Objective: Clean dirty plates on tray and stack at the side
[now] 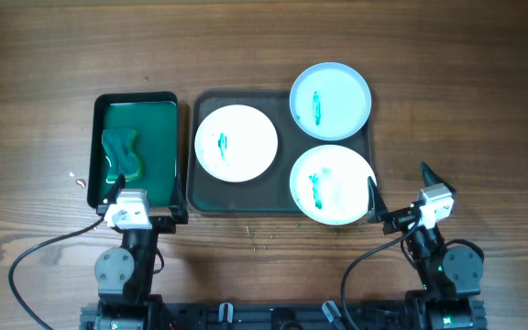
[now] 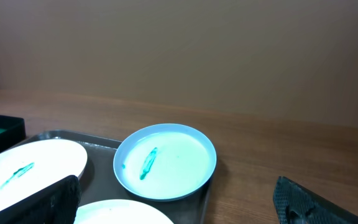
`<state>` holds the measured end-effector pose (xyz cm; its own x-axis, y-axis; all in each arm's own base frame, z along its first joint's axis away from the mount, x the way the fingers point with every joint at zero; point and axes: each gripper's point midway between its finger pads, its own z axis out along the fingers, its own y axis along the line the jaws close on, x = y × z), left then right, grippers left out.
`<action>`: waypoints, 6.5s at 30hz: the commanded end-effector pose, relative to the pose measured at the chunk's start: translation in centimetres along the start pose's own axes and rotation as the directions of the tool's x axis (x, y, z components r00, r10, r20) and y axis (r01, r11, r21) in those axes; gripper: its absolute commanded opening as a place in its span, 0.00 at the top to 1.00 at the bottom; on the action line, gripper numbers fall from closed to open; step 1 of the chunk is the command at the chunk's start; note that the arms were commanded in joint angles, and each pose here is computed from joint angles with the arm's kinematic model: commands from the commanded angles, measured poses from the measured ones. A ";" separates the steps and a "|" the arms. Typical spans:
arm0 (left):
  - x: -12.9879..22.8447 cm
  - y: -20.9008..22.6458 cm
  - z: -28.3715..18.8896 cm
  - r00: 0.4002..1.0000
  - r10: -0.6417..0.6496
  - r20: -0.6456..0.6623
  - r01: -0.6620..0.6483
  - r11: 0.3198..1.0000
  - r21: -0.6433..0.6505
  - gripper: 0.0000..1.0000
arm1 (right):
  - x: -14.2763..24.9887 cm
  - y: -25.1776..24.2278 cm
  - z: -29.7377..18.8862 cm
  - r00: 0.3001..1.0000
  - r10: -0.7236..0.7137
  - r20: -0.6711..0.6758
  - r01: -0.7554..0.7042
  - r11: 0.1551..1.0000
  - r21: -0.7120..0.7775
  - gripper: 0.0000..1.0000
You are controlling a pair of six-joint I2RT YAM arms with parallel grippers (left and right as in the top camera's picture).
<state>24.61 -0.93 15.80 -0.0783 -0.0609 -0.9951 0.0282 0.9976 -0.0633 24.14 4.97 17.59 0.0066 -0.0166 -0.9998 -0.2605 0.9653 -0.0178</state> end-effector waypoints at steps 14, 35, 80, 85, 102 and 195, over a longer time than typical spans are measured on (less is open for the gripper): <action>0.1 -0.1 0.0 1.000 0.011 0.002 -0.011 1.000 0.009 0.00 | 0.0 0.2 0.0 1.000 -0.006 0.002 0.006 1.000 -0.007 0.00; 0.1 -0.1 0.0 1.000 0.011 0.002 -0.011 1.000 0.009 0.00 | 0.0 0.2 0.0 1.000 -0.007 0.002 0.007 1.000 -0.007 0.00; -9.2 -2.7 2.8 0.631 -0.139 -0.764 0.142 0.988 -0.062 0.00 | -9.3 4.0 6.5 0.696 0.175 -0.696 -0.386 0.909 -0.158 0.00; -7.3 -3.1 5.2 0.562 -0.142 -0.815 0.161 0.985 -0.060 0.00 | -6.1 3.4 10.1 0.619 0.219 -0.754 -0.441 0.892 -0.103 0.00; -3.4 0.5 6.9 0.473 -0.276 -0.837 0.042 0.956 -0.292 0.00 | 6.3 12.6 18.1 0.326 0.263 -0.908 -0.435 0.894 0.103 0.39; 9.6 10.1 12.2 0.246 -0.412 -0.877 -0.133 0.882 -0.452 0.96 | 18.4 15.7 18.5 0.215 0.209 -0.954 -0.331 0.935 0.130 0.96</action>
<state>35.02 9.18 1.67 -0.9242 -0.3716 -0.0877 -0.3818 0.8985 0.2167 38.44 25.52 0.40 -0.9674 -0.0670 -0.2444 -0.1536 0.9221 0.3552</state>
